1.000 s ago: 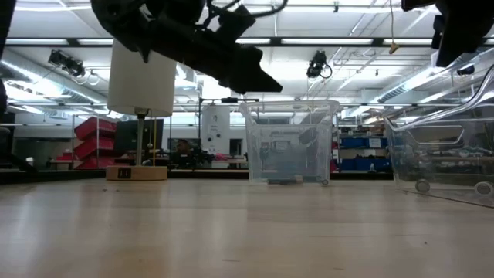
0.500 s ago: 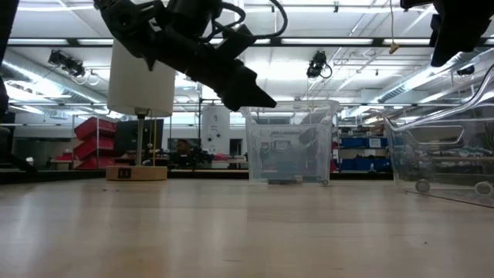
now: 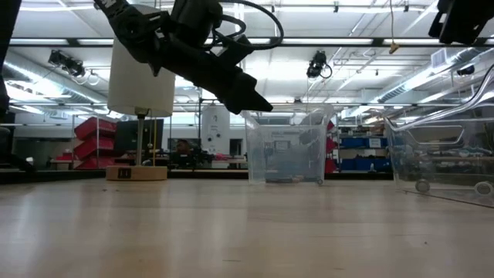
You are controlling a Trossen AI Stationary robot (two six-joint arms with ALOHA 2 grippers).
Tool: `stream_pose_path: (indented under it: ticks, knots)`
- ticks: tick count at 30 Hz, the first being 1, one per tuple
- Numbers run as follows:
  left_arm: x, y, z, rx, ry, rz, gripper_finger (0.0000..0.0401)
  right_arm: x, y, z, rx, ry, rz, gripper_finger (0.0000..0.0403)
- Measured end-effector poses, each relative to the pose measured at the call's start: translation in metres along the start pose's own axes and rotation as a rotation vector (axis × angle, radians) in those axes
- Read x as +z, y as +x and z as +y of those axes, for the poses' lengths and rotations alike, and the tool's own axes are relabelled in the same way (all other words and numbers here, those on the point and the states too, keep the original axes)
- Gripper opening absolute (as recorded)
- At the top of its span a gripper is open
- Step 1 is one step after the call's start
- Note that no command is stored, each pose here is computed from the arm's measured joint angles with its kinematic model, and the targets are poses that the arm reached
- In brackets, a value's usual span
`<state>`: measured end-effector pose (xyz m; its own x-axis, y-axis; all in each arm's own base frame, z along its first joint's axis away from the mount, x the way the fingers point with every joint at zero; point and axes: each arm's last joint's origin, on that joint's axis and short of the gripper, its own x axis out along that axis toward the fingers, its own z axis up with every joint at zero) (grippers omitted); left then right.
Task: Sort batteries
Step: Adjust the transparent bins
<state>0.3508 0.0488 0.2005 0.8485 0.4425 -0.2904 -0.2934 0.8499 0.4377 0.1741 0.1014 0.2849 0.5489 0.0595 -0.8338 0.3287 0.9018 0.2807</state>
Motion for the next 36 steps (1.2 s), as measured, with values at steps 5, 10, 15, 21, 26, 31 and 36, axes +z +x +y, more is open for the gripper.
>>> stream_pose_path:
  ticks: [5, 10, 15, 21, 26, 31, 36]
  knots:
    - [0.003, 0.000, -0.001, -0.062, -0.028, -0.047, 0.0159, -0.004, -0.002, 0.004, 0.011, -0.001, -0.012, 0.0000]
    - [0.028, -0.018, -0.018, -0.168, -0.037, -0.209, 0.0159, -0.007, -0.003, 0.006, 0.006, -0.011, -0.030, 0.0000]
    - [0.041, -0.043, -0.021, 0.003, -0.006, -0.117, 0.0159, -0.007, -0.003, 0.007, 0.005, -0.015, -0.037, 0.0000]
    - [0.035, -0.063, -0.015, 0.212, 0.016, 0.102, 0.0084, -0.006, -0.003, 0.006, -0.019, -0.023, -0.069, 0.0000]
    - [0.023, -0.060, -0.008, 0.256, -0.029, 0.194, 0.0005, -0.006, -0.003, 0.006, -0.023, -0.036, -0.075, 0.0000]
    - [0.003, -0.047, 0.005, 0.322, -0.123, 0.293, 0.0002, -0.006, -0.003, 0.006, -0.034, -0.045, -0.088, 0.0000]
    - [-0.011, -0.026, 0.003, 0.250, -0.149, 0.300, 0.0001, -0.006, -0.003, 0.006, -0.034, -0.051, -0.089, 0.0000]
